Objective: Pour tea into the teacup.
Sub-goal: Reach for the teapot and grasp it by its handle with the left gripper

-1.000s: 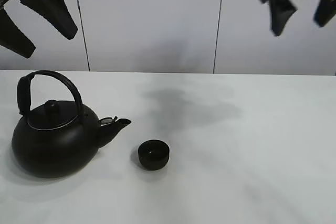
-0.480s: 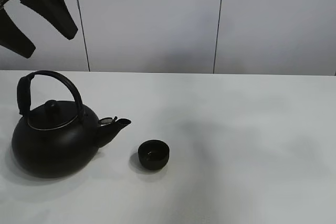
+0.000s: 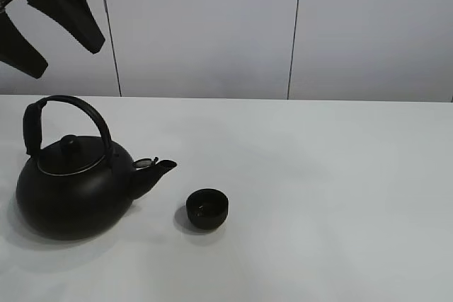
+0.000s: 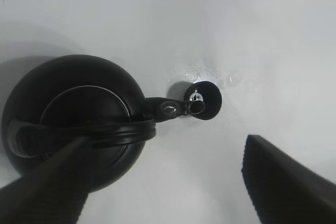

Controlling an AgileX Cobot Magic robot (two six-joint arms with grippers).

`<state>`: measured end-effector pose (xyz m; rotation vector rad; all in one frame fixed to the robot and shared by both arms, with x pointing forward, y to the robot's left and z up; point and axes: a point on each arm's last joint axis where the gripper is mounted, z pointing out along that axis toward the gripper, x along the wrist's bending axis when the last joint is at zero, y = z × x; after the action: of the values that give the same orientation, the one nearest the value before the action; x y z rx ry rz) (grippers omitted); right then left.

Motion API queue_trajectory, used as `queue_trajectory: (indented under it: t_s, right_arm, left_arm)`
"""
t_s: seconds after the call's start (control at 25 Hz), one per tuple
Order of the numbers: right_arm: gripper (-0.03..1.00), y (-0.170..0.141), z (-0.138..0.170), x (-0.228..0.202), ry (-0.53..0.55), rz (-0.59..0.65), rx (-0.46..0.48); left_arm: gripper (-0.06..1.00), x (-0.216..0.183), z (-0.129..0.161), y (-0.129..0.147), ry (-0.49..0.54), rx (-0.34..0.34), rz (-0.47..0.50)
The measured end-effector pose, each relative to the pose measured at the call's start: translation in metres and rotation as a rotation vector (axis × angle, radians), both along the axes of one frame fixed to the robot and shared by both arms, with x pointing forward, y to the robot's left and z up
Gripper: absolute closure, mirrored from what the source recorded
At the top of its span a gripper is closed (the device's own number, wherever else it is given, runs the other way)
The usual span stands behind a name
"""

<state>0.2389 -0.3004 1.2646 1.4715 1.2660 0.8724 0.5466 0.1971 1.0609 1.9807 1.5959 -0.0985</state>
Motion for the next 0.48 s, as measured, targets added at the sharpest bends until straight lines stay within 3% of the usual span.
queue_trajectory:
  t_s: [0.2, 0.48]
  right_arm:
    - [0.42, 0.013, -0.064, -0.03, 0.04, 0.08, 0.008]
    - [0.42, 0.011, -0.161, -0.017, 0.181, 0.112, 0.031]
  left_arm:
    - [0.38, 0.0, 0.0, 0.0, 0.0, 0.0, 0.0]
    - [0.38, 0.0, 0.0, 0.0, 0.0, 0.0, 0.0]
